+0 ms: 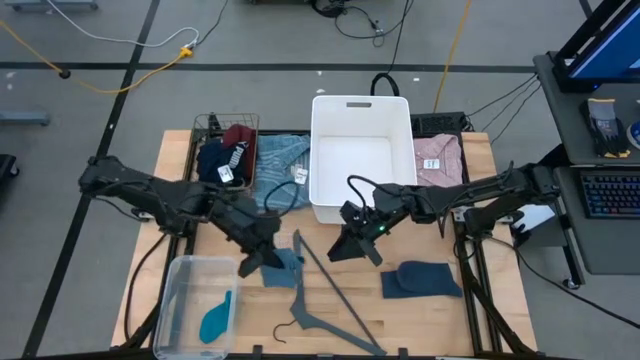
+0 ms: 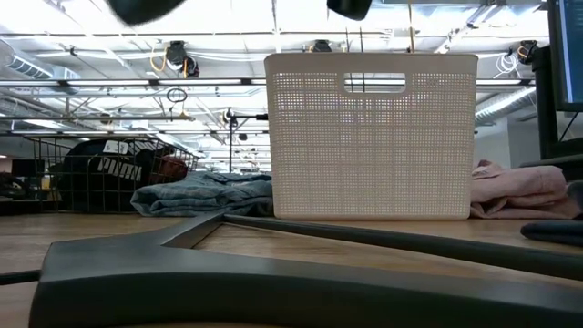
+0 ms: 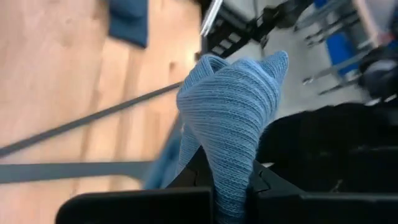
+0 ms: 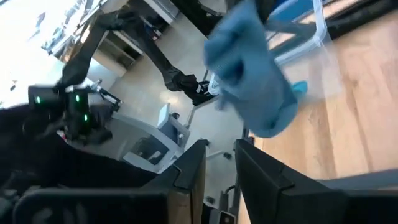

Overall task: Pick & Place Cloths
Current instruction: Put the gray sock into the transparent bin

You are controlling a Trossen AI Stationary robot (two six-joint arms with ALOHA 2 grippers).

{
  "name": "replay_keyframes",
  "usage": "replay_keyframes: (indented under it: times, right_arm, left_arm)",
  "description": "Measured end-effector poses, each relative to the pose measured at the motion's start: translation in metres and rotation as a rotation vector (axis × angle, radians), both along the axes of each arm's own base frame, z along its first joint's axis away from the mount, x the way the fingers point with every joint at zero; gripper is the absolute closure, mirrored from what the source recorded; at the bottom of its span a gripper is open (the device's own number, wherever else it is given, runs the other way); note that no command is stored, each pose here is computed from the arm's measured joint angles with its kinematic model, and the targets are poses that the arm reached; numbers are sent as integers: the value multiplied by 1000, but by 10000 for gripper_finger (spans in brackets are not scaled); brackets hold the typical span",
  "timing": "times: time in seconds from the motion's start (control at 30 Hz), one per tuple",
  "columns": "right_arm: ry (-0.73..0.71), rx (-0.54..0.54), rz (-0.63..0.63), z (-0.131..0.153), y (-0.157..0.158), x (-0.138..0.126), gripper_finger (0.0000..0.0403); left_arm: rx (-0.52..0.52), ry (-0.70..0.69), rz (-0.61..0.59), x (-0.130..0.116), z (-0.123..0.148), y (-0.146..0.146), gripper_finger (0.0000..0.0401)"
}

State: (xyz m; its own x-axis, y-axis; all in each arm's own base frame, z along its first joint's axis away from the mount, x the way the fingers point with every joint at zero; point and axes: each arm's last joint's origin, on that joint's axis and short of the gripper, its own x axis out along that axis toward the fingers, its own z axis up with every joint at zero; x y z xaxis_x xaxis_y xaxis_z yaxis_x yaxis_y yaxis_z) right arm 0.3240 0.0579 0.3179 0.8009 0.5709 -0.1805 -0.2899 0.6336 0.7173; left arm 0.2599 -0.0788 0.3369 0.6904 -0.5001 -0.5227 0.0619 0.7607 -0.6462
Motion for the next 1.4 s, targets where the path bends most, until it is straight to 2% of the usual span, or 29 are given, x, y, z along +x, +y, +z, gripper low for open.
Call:
replay_keyframes:
  times: [0.1,0.17,0.33,0.43,0.6,0.73,1.03,1.4]
  right_arm:
    - [-43,-53,11,2,0,-2,327]
    - [-46,-97,7,3,-1,-6,333]
    - [-70,-231,-75,7,-6,-14,355]
    - [-87,-286,-125,12,-11,-18,369]
    - [-110,-324,-138,19,-17,-27,397]
    - [-134,-338,-150,23,-20,-29,400]
    - [-128,-348,-161,23,-25,-30,402]
    - [-109,-377,-190,21,-29,-30,402]
  left_arm:
    - [-29,79,65,-19,5,-3,394]
    - [-67,79,122,-30,13,-6,394]
    - [-158,202,225,-61,20,-16,393]
    - [-187,329,274,-80,17,-22,394]
    - [-214,521,323,-103,10,-32,394]
    - [-192,665,377,-118,3,-37,392]
    - [-99,880,498,-135,-12,-48,392]
    - [-22,958,529,-125,-34,-83,394]
